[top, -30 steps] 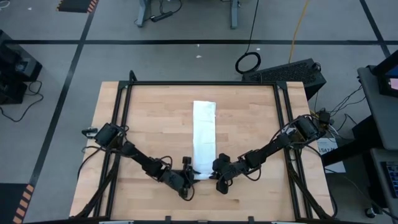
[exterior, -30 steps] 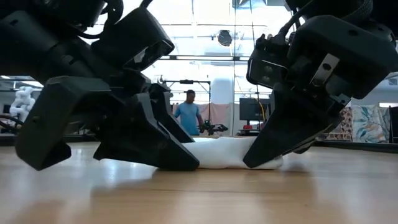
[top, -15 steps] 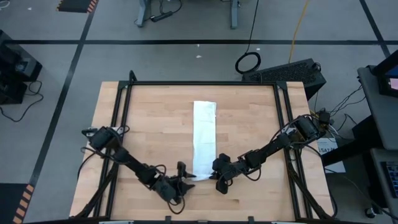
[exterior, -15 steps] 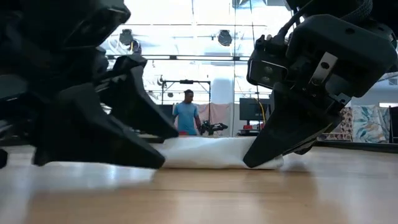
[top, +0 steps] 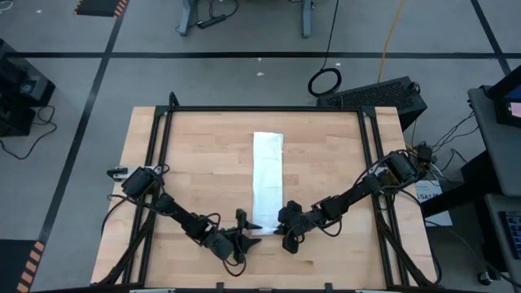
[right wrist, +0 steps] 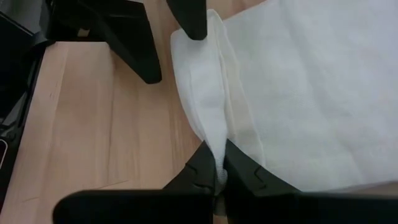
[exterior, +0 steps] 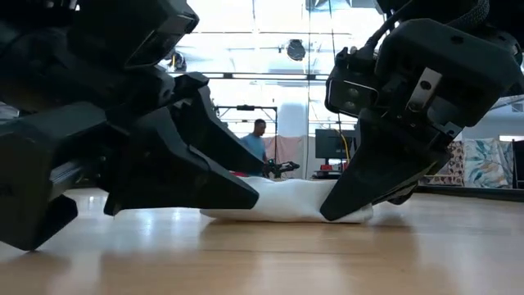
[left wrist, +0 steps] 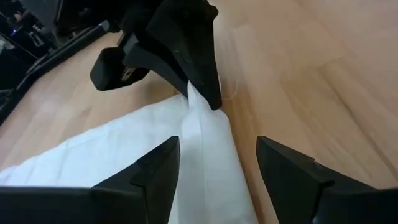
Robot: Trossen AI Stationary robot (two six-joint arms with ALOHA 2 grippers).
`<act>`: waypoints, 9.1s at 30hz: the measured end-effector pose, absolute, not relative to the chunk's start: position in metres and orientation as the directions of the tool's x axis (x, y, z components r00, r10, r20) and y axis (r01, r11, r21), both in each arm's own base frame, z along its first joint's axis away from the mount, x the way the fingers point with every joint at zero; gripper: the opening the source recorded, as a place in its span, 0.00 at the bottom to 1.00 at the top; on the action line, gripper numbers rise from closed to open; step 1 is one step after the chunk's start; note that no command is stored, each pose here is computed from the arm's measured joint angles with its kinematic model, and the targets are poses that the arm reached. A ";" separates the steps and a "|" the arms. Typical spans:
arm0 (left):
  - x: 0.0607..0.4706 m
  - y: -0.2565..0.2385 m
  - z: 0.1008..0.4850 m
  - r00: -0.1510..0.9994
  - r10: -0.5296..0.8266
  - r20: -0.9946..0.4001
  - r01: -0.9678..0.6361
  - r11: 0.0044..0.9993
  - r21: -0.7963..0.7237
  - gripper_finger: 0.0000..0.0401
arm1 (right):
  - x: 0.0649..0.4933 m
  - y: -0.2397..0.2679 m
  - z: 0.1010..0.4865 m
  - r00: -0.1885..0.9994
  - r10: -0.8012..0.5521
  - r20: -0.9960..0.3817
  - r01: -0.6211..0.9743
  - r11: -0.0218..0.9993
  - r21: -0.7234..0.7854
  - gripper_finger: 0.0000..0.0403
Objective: Roll napkin
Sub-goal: Roll the white table napkin
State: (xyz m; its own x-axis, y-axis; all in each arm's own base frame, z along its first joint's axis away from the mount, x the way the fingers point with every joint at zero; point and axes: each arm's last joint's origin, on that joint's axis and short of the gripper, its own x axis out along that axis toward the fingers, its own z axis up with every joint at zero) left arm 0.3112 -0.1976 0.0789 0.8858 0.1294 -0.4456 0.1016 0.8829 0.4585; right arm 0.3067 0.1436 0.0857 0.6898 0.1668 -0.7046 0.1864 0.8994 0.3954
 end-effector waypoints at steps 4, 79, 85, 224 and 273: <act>0.307 -0.204 0.084 0.892 0.134 -0.431 0.117 0.854 0.507 0.54 | 0.307 0.144 0.086 0.690 0.167 -0.705 0.189 0.898 0.397 0.01; 0.338 -0.147 0.093 0.740 -0.263 -0.619 -0.106 0.863 -0.493 0.02 | 0.251 0.206 0.143 0.807 0.080 -0.585 -0.205 0.967 -0.151 0.59; 0.344 -0.145 0.099 0.757 -0.340 -0.558 -0.098 0.785 -0.612 0.02 | 0.258 0.216 0.127 0.846 0.064 -0.530 -0.164 0.976 -0.144 0.53; 0.326 -0.176 0.094 0.705 -0.247 -0.664 -0.147 0.866 -0.478 0.08 | 0.307 0.205 0.106 0.801 0.059 -0.596 -0.224 0.953 -0.206 0.52; 0.292 -0.232 0.084 0.854 0.112 -0.508 0.057 0.951 0.305 0.53 | 0.338 0.146 0.102 0.646 0.319 -0.693 0.071 0.879 0.472 0.04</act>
State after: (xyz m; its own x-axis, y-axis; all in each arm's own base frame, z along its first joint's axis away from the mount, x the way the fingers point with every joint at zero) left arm 0.2917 -0.2322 0.0843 0.8542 0.1119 -0.5078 0.0566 0.9507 0.3048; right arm 0.3375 0.1465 0.1021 0.6465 0.3192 -0.6929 0.0714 0.8790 0.4715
